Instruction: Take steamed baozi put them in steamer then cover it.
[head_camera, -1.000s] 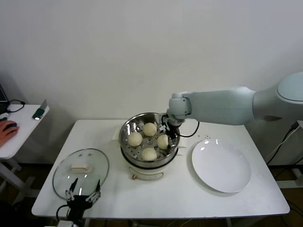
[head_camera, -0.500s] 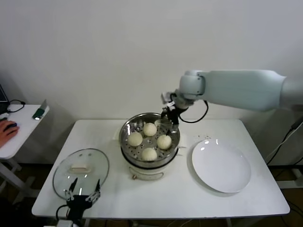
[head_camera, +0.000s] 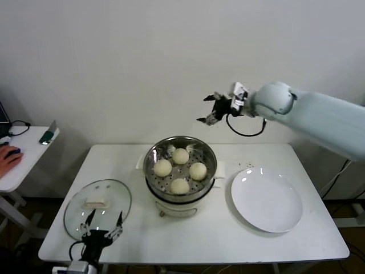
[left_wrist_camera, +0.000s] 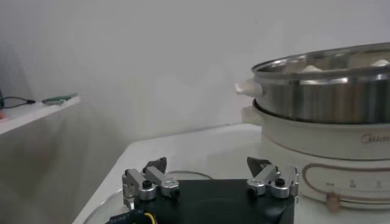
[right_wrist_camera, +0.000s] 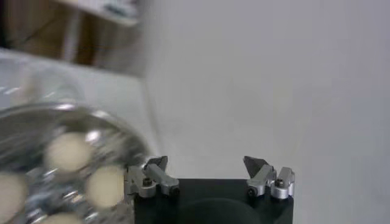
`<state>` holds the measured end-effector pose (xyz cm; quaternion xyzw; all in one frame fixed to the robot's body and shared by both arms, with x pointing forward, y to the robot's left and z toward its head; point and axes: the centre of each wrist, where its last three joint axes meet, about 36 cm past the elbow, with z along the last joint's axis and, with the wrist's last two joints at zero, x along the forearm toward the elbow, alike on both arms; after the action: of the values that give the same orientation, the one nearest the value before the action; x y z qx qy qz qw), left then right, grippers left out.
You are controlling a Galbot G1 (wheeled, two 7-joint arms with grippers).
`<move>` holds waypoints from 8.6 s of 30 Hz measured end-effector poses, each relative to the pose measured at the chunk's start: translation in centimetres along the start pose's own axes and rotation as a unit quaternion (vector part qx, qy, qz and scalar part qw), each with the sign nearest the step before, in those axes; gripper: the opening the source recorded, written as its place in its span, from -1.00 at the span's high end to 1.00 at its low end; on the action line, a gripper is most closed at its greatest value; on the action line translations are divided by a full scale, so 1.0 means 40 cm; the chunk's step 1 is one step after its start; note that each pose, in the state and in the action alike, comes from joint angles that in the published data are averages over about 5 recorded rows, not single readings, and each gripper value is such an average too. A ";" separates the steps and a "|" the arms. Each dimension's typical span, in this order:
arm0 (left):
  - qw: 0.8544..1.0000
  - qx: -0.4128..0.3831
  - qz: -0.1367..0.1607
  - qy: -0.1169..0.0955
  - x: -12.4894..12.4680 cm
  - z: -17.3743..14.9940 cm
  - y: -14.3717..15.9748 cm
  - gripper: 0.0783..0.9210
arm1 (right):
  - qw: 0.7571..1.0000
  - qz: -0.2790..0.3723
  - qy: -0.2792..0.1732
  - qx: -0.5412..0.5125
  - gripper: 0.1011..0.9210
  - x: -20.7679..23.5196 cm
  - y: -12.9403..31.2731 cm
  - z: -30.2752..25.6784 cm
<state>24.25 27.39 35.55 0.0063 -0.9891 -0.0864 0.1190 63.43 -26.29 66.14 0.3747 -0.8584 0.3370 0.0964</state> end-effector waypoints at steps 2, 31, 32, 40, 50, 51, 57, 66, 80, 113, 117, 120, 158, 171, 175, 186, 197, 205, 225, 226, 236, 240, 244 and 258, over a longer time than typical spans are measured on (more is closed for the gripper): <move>1.000 -0.002 -0.001 -0.005 -0.006 -0.004 0.002 -0.77 | 0.999 0.040 -0.014 -0.026 -0.76 0.024 0.012 0.056; 0.971 -0.220 -0.069 -0.059 -0.036 -0.046 0.107 -0.77 | 0.914 0.292 -0.122 -0.254 -0.76 0.343 0.702 0.713; 0.967 -0.236 -0.073 -0.061 -0.038 -0.047 0.114 -0.77 | 0.912 0.294 -0.120 -0.259 -0.76 0.353 0.741 0.727; 0.898 -0.416 -0.119 -0.076 -0.054 0.005 0.168 -0.77 | 0.897 0.320 -0.110 -0.283 -0.76 0.401 0.961 0.780; 0.795 -0.589 -0.137 -0.051 -0.080 0.172 0.213 -0.77 | 0.885 0.340 -0.109 -0.299 -0.76 0.411 1.091 0.788; 0.788 -0.599 -0.136 -0.048 -0.083 0.187 0.216 -0.77 | 0.884 0.341 -0.108 -0.301 -0.76 0.411 1.100 0.788; 0.760 -0.637 -0.124 -0.035 -0.101 0.250 0.218 -0.77 | 0.881 0.346 -0.108 -0.305 -0.76 0.411 1.139 0.785; 0.747 -0.654 -0.115 -0.031 -0.140 0.279 0.191 -0.77 | 0.881 0.349 -0.104 -0.304 -0.76 0.429 1.172 0.787; 0.738 -0.665 -0.113 -0.021 -0.223 0.287 0.185 -0.77 | 0.880 0.350 -0.102 -0.304 -0.76 0.453 1.209 0.781; 0.722 -0.684 -0.103 -0.013 -0.320 0.311 0.202 0.33 | 0.884 0.347 -0.101 -0.298 -0.76 0.454 1.221 0.779; 0.720 -0.687 -0.100 -0.012 -0.322 0.314 0.206 0.62 | 0.885 0.345 -0.101 -0.297 -0.76 0.454 1.220 0.779; 0.719 -0.687 -0.100 -0.013 -0.321 0.312 0.210 0.78 | 0.885 0.345 -0.101 -0.296 -0.76 0.455 1.218 0.780; 0.783 -0.595 -0.179 -0.014 -0.295 -0.315 0.055 0.84 | 0.892 0.341 -0.100 -0.280 -0.76 0.435 1.209 0.766; 0.801 -0.581 -0.140 -0.034 -0.332 -0.418 -0.200 0.84 | 0.893 0.345 -0.095 -0.274 -0.76 0.429 1.163 0.762; 0.801 -0.584 -0.125 -0.042 -0.346 -0.434 -0.282 0.84 | 0.894 0.343 -0.091 -0.273 -0.76 0.430 1.157 0.766; 0.798 -0.592 -0.088 -0.071 -0.356 -0.455 -0.493 0.84 | 0.895 0.346 -0.085 -0.268 -0.76 0.444 1.140 0.777; 0.794 -0.599 -0.079 -0.074 -0.354 -0.443 -0.602 0.84 | 0.894 0.348 -0.086 -0.270 -0.76 0.456 1.136 0.774; 0.785 -0.611 -0.085 -0.065 -0.362 -0.410 -0.610 0.84 | 0.893 0.351 -0.086 -0.270 -0.76 0.460 1.135 0.773; 0.764 -0.635 -0.103 -0.049 -0.397 -0.349 -0.586 0.84 | 0.891 0.352 -0.087 -0.272 -0.76 0.459 1.139 0.779; 0.764 -0.635 -0.104 -0.049 -0.398 -0.347 -0.586 0.84 | 0.891 0.352 -0.087 -0.271 -0.76 0.459 1.140 0.779; 0.761 -0.637 -0.109 -0.050 -0.400 -0.335 -0.584 0.82 | 0.892 0.351 -0.091 -0.269 -0.76 0.457 1.138 0.779; 0.764 -0.635 -0.103 -0.050 -0.395 -0.336 -0.578 0.60 | 0.893 0.349 -0.091 -0.269 -0.76 0.456 1.134 0.778; 0.770 -0.629 -0.094 -0.053 -0.380 -0.346 -0.572 0.33 | 0.894 0.346 -0.091 -0.270 -0.76 0.454 1.130 0.776; 0.825 -0.555 -0.060 -0.092 -0.255 -0.428 -0.497 -0.62 | 0.891 0.347 -0.086 -0.281 -0.76 0.433 1.119 0.761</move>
<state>38.05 5.26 46.10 -0.0099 -0.7785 -0.6276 0.0053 22.25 -34.09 27.75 0.0379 -0.9975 0.0604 0.0009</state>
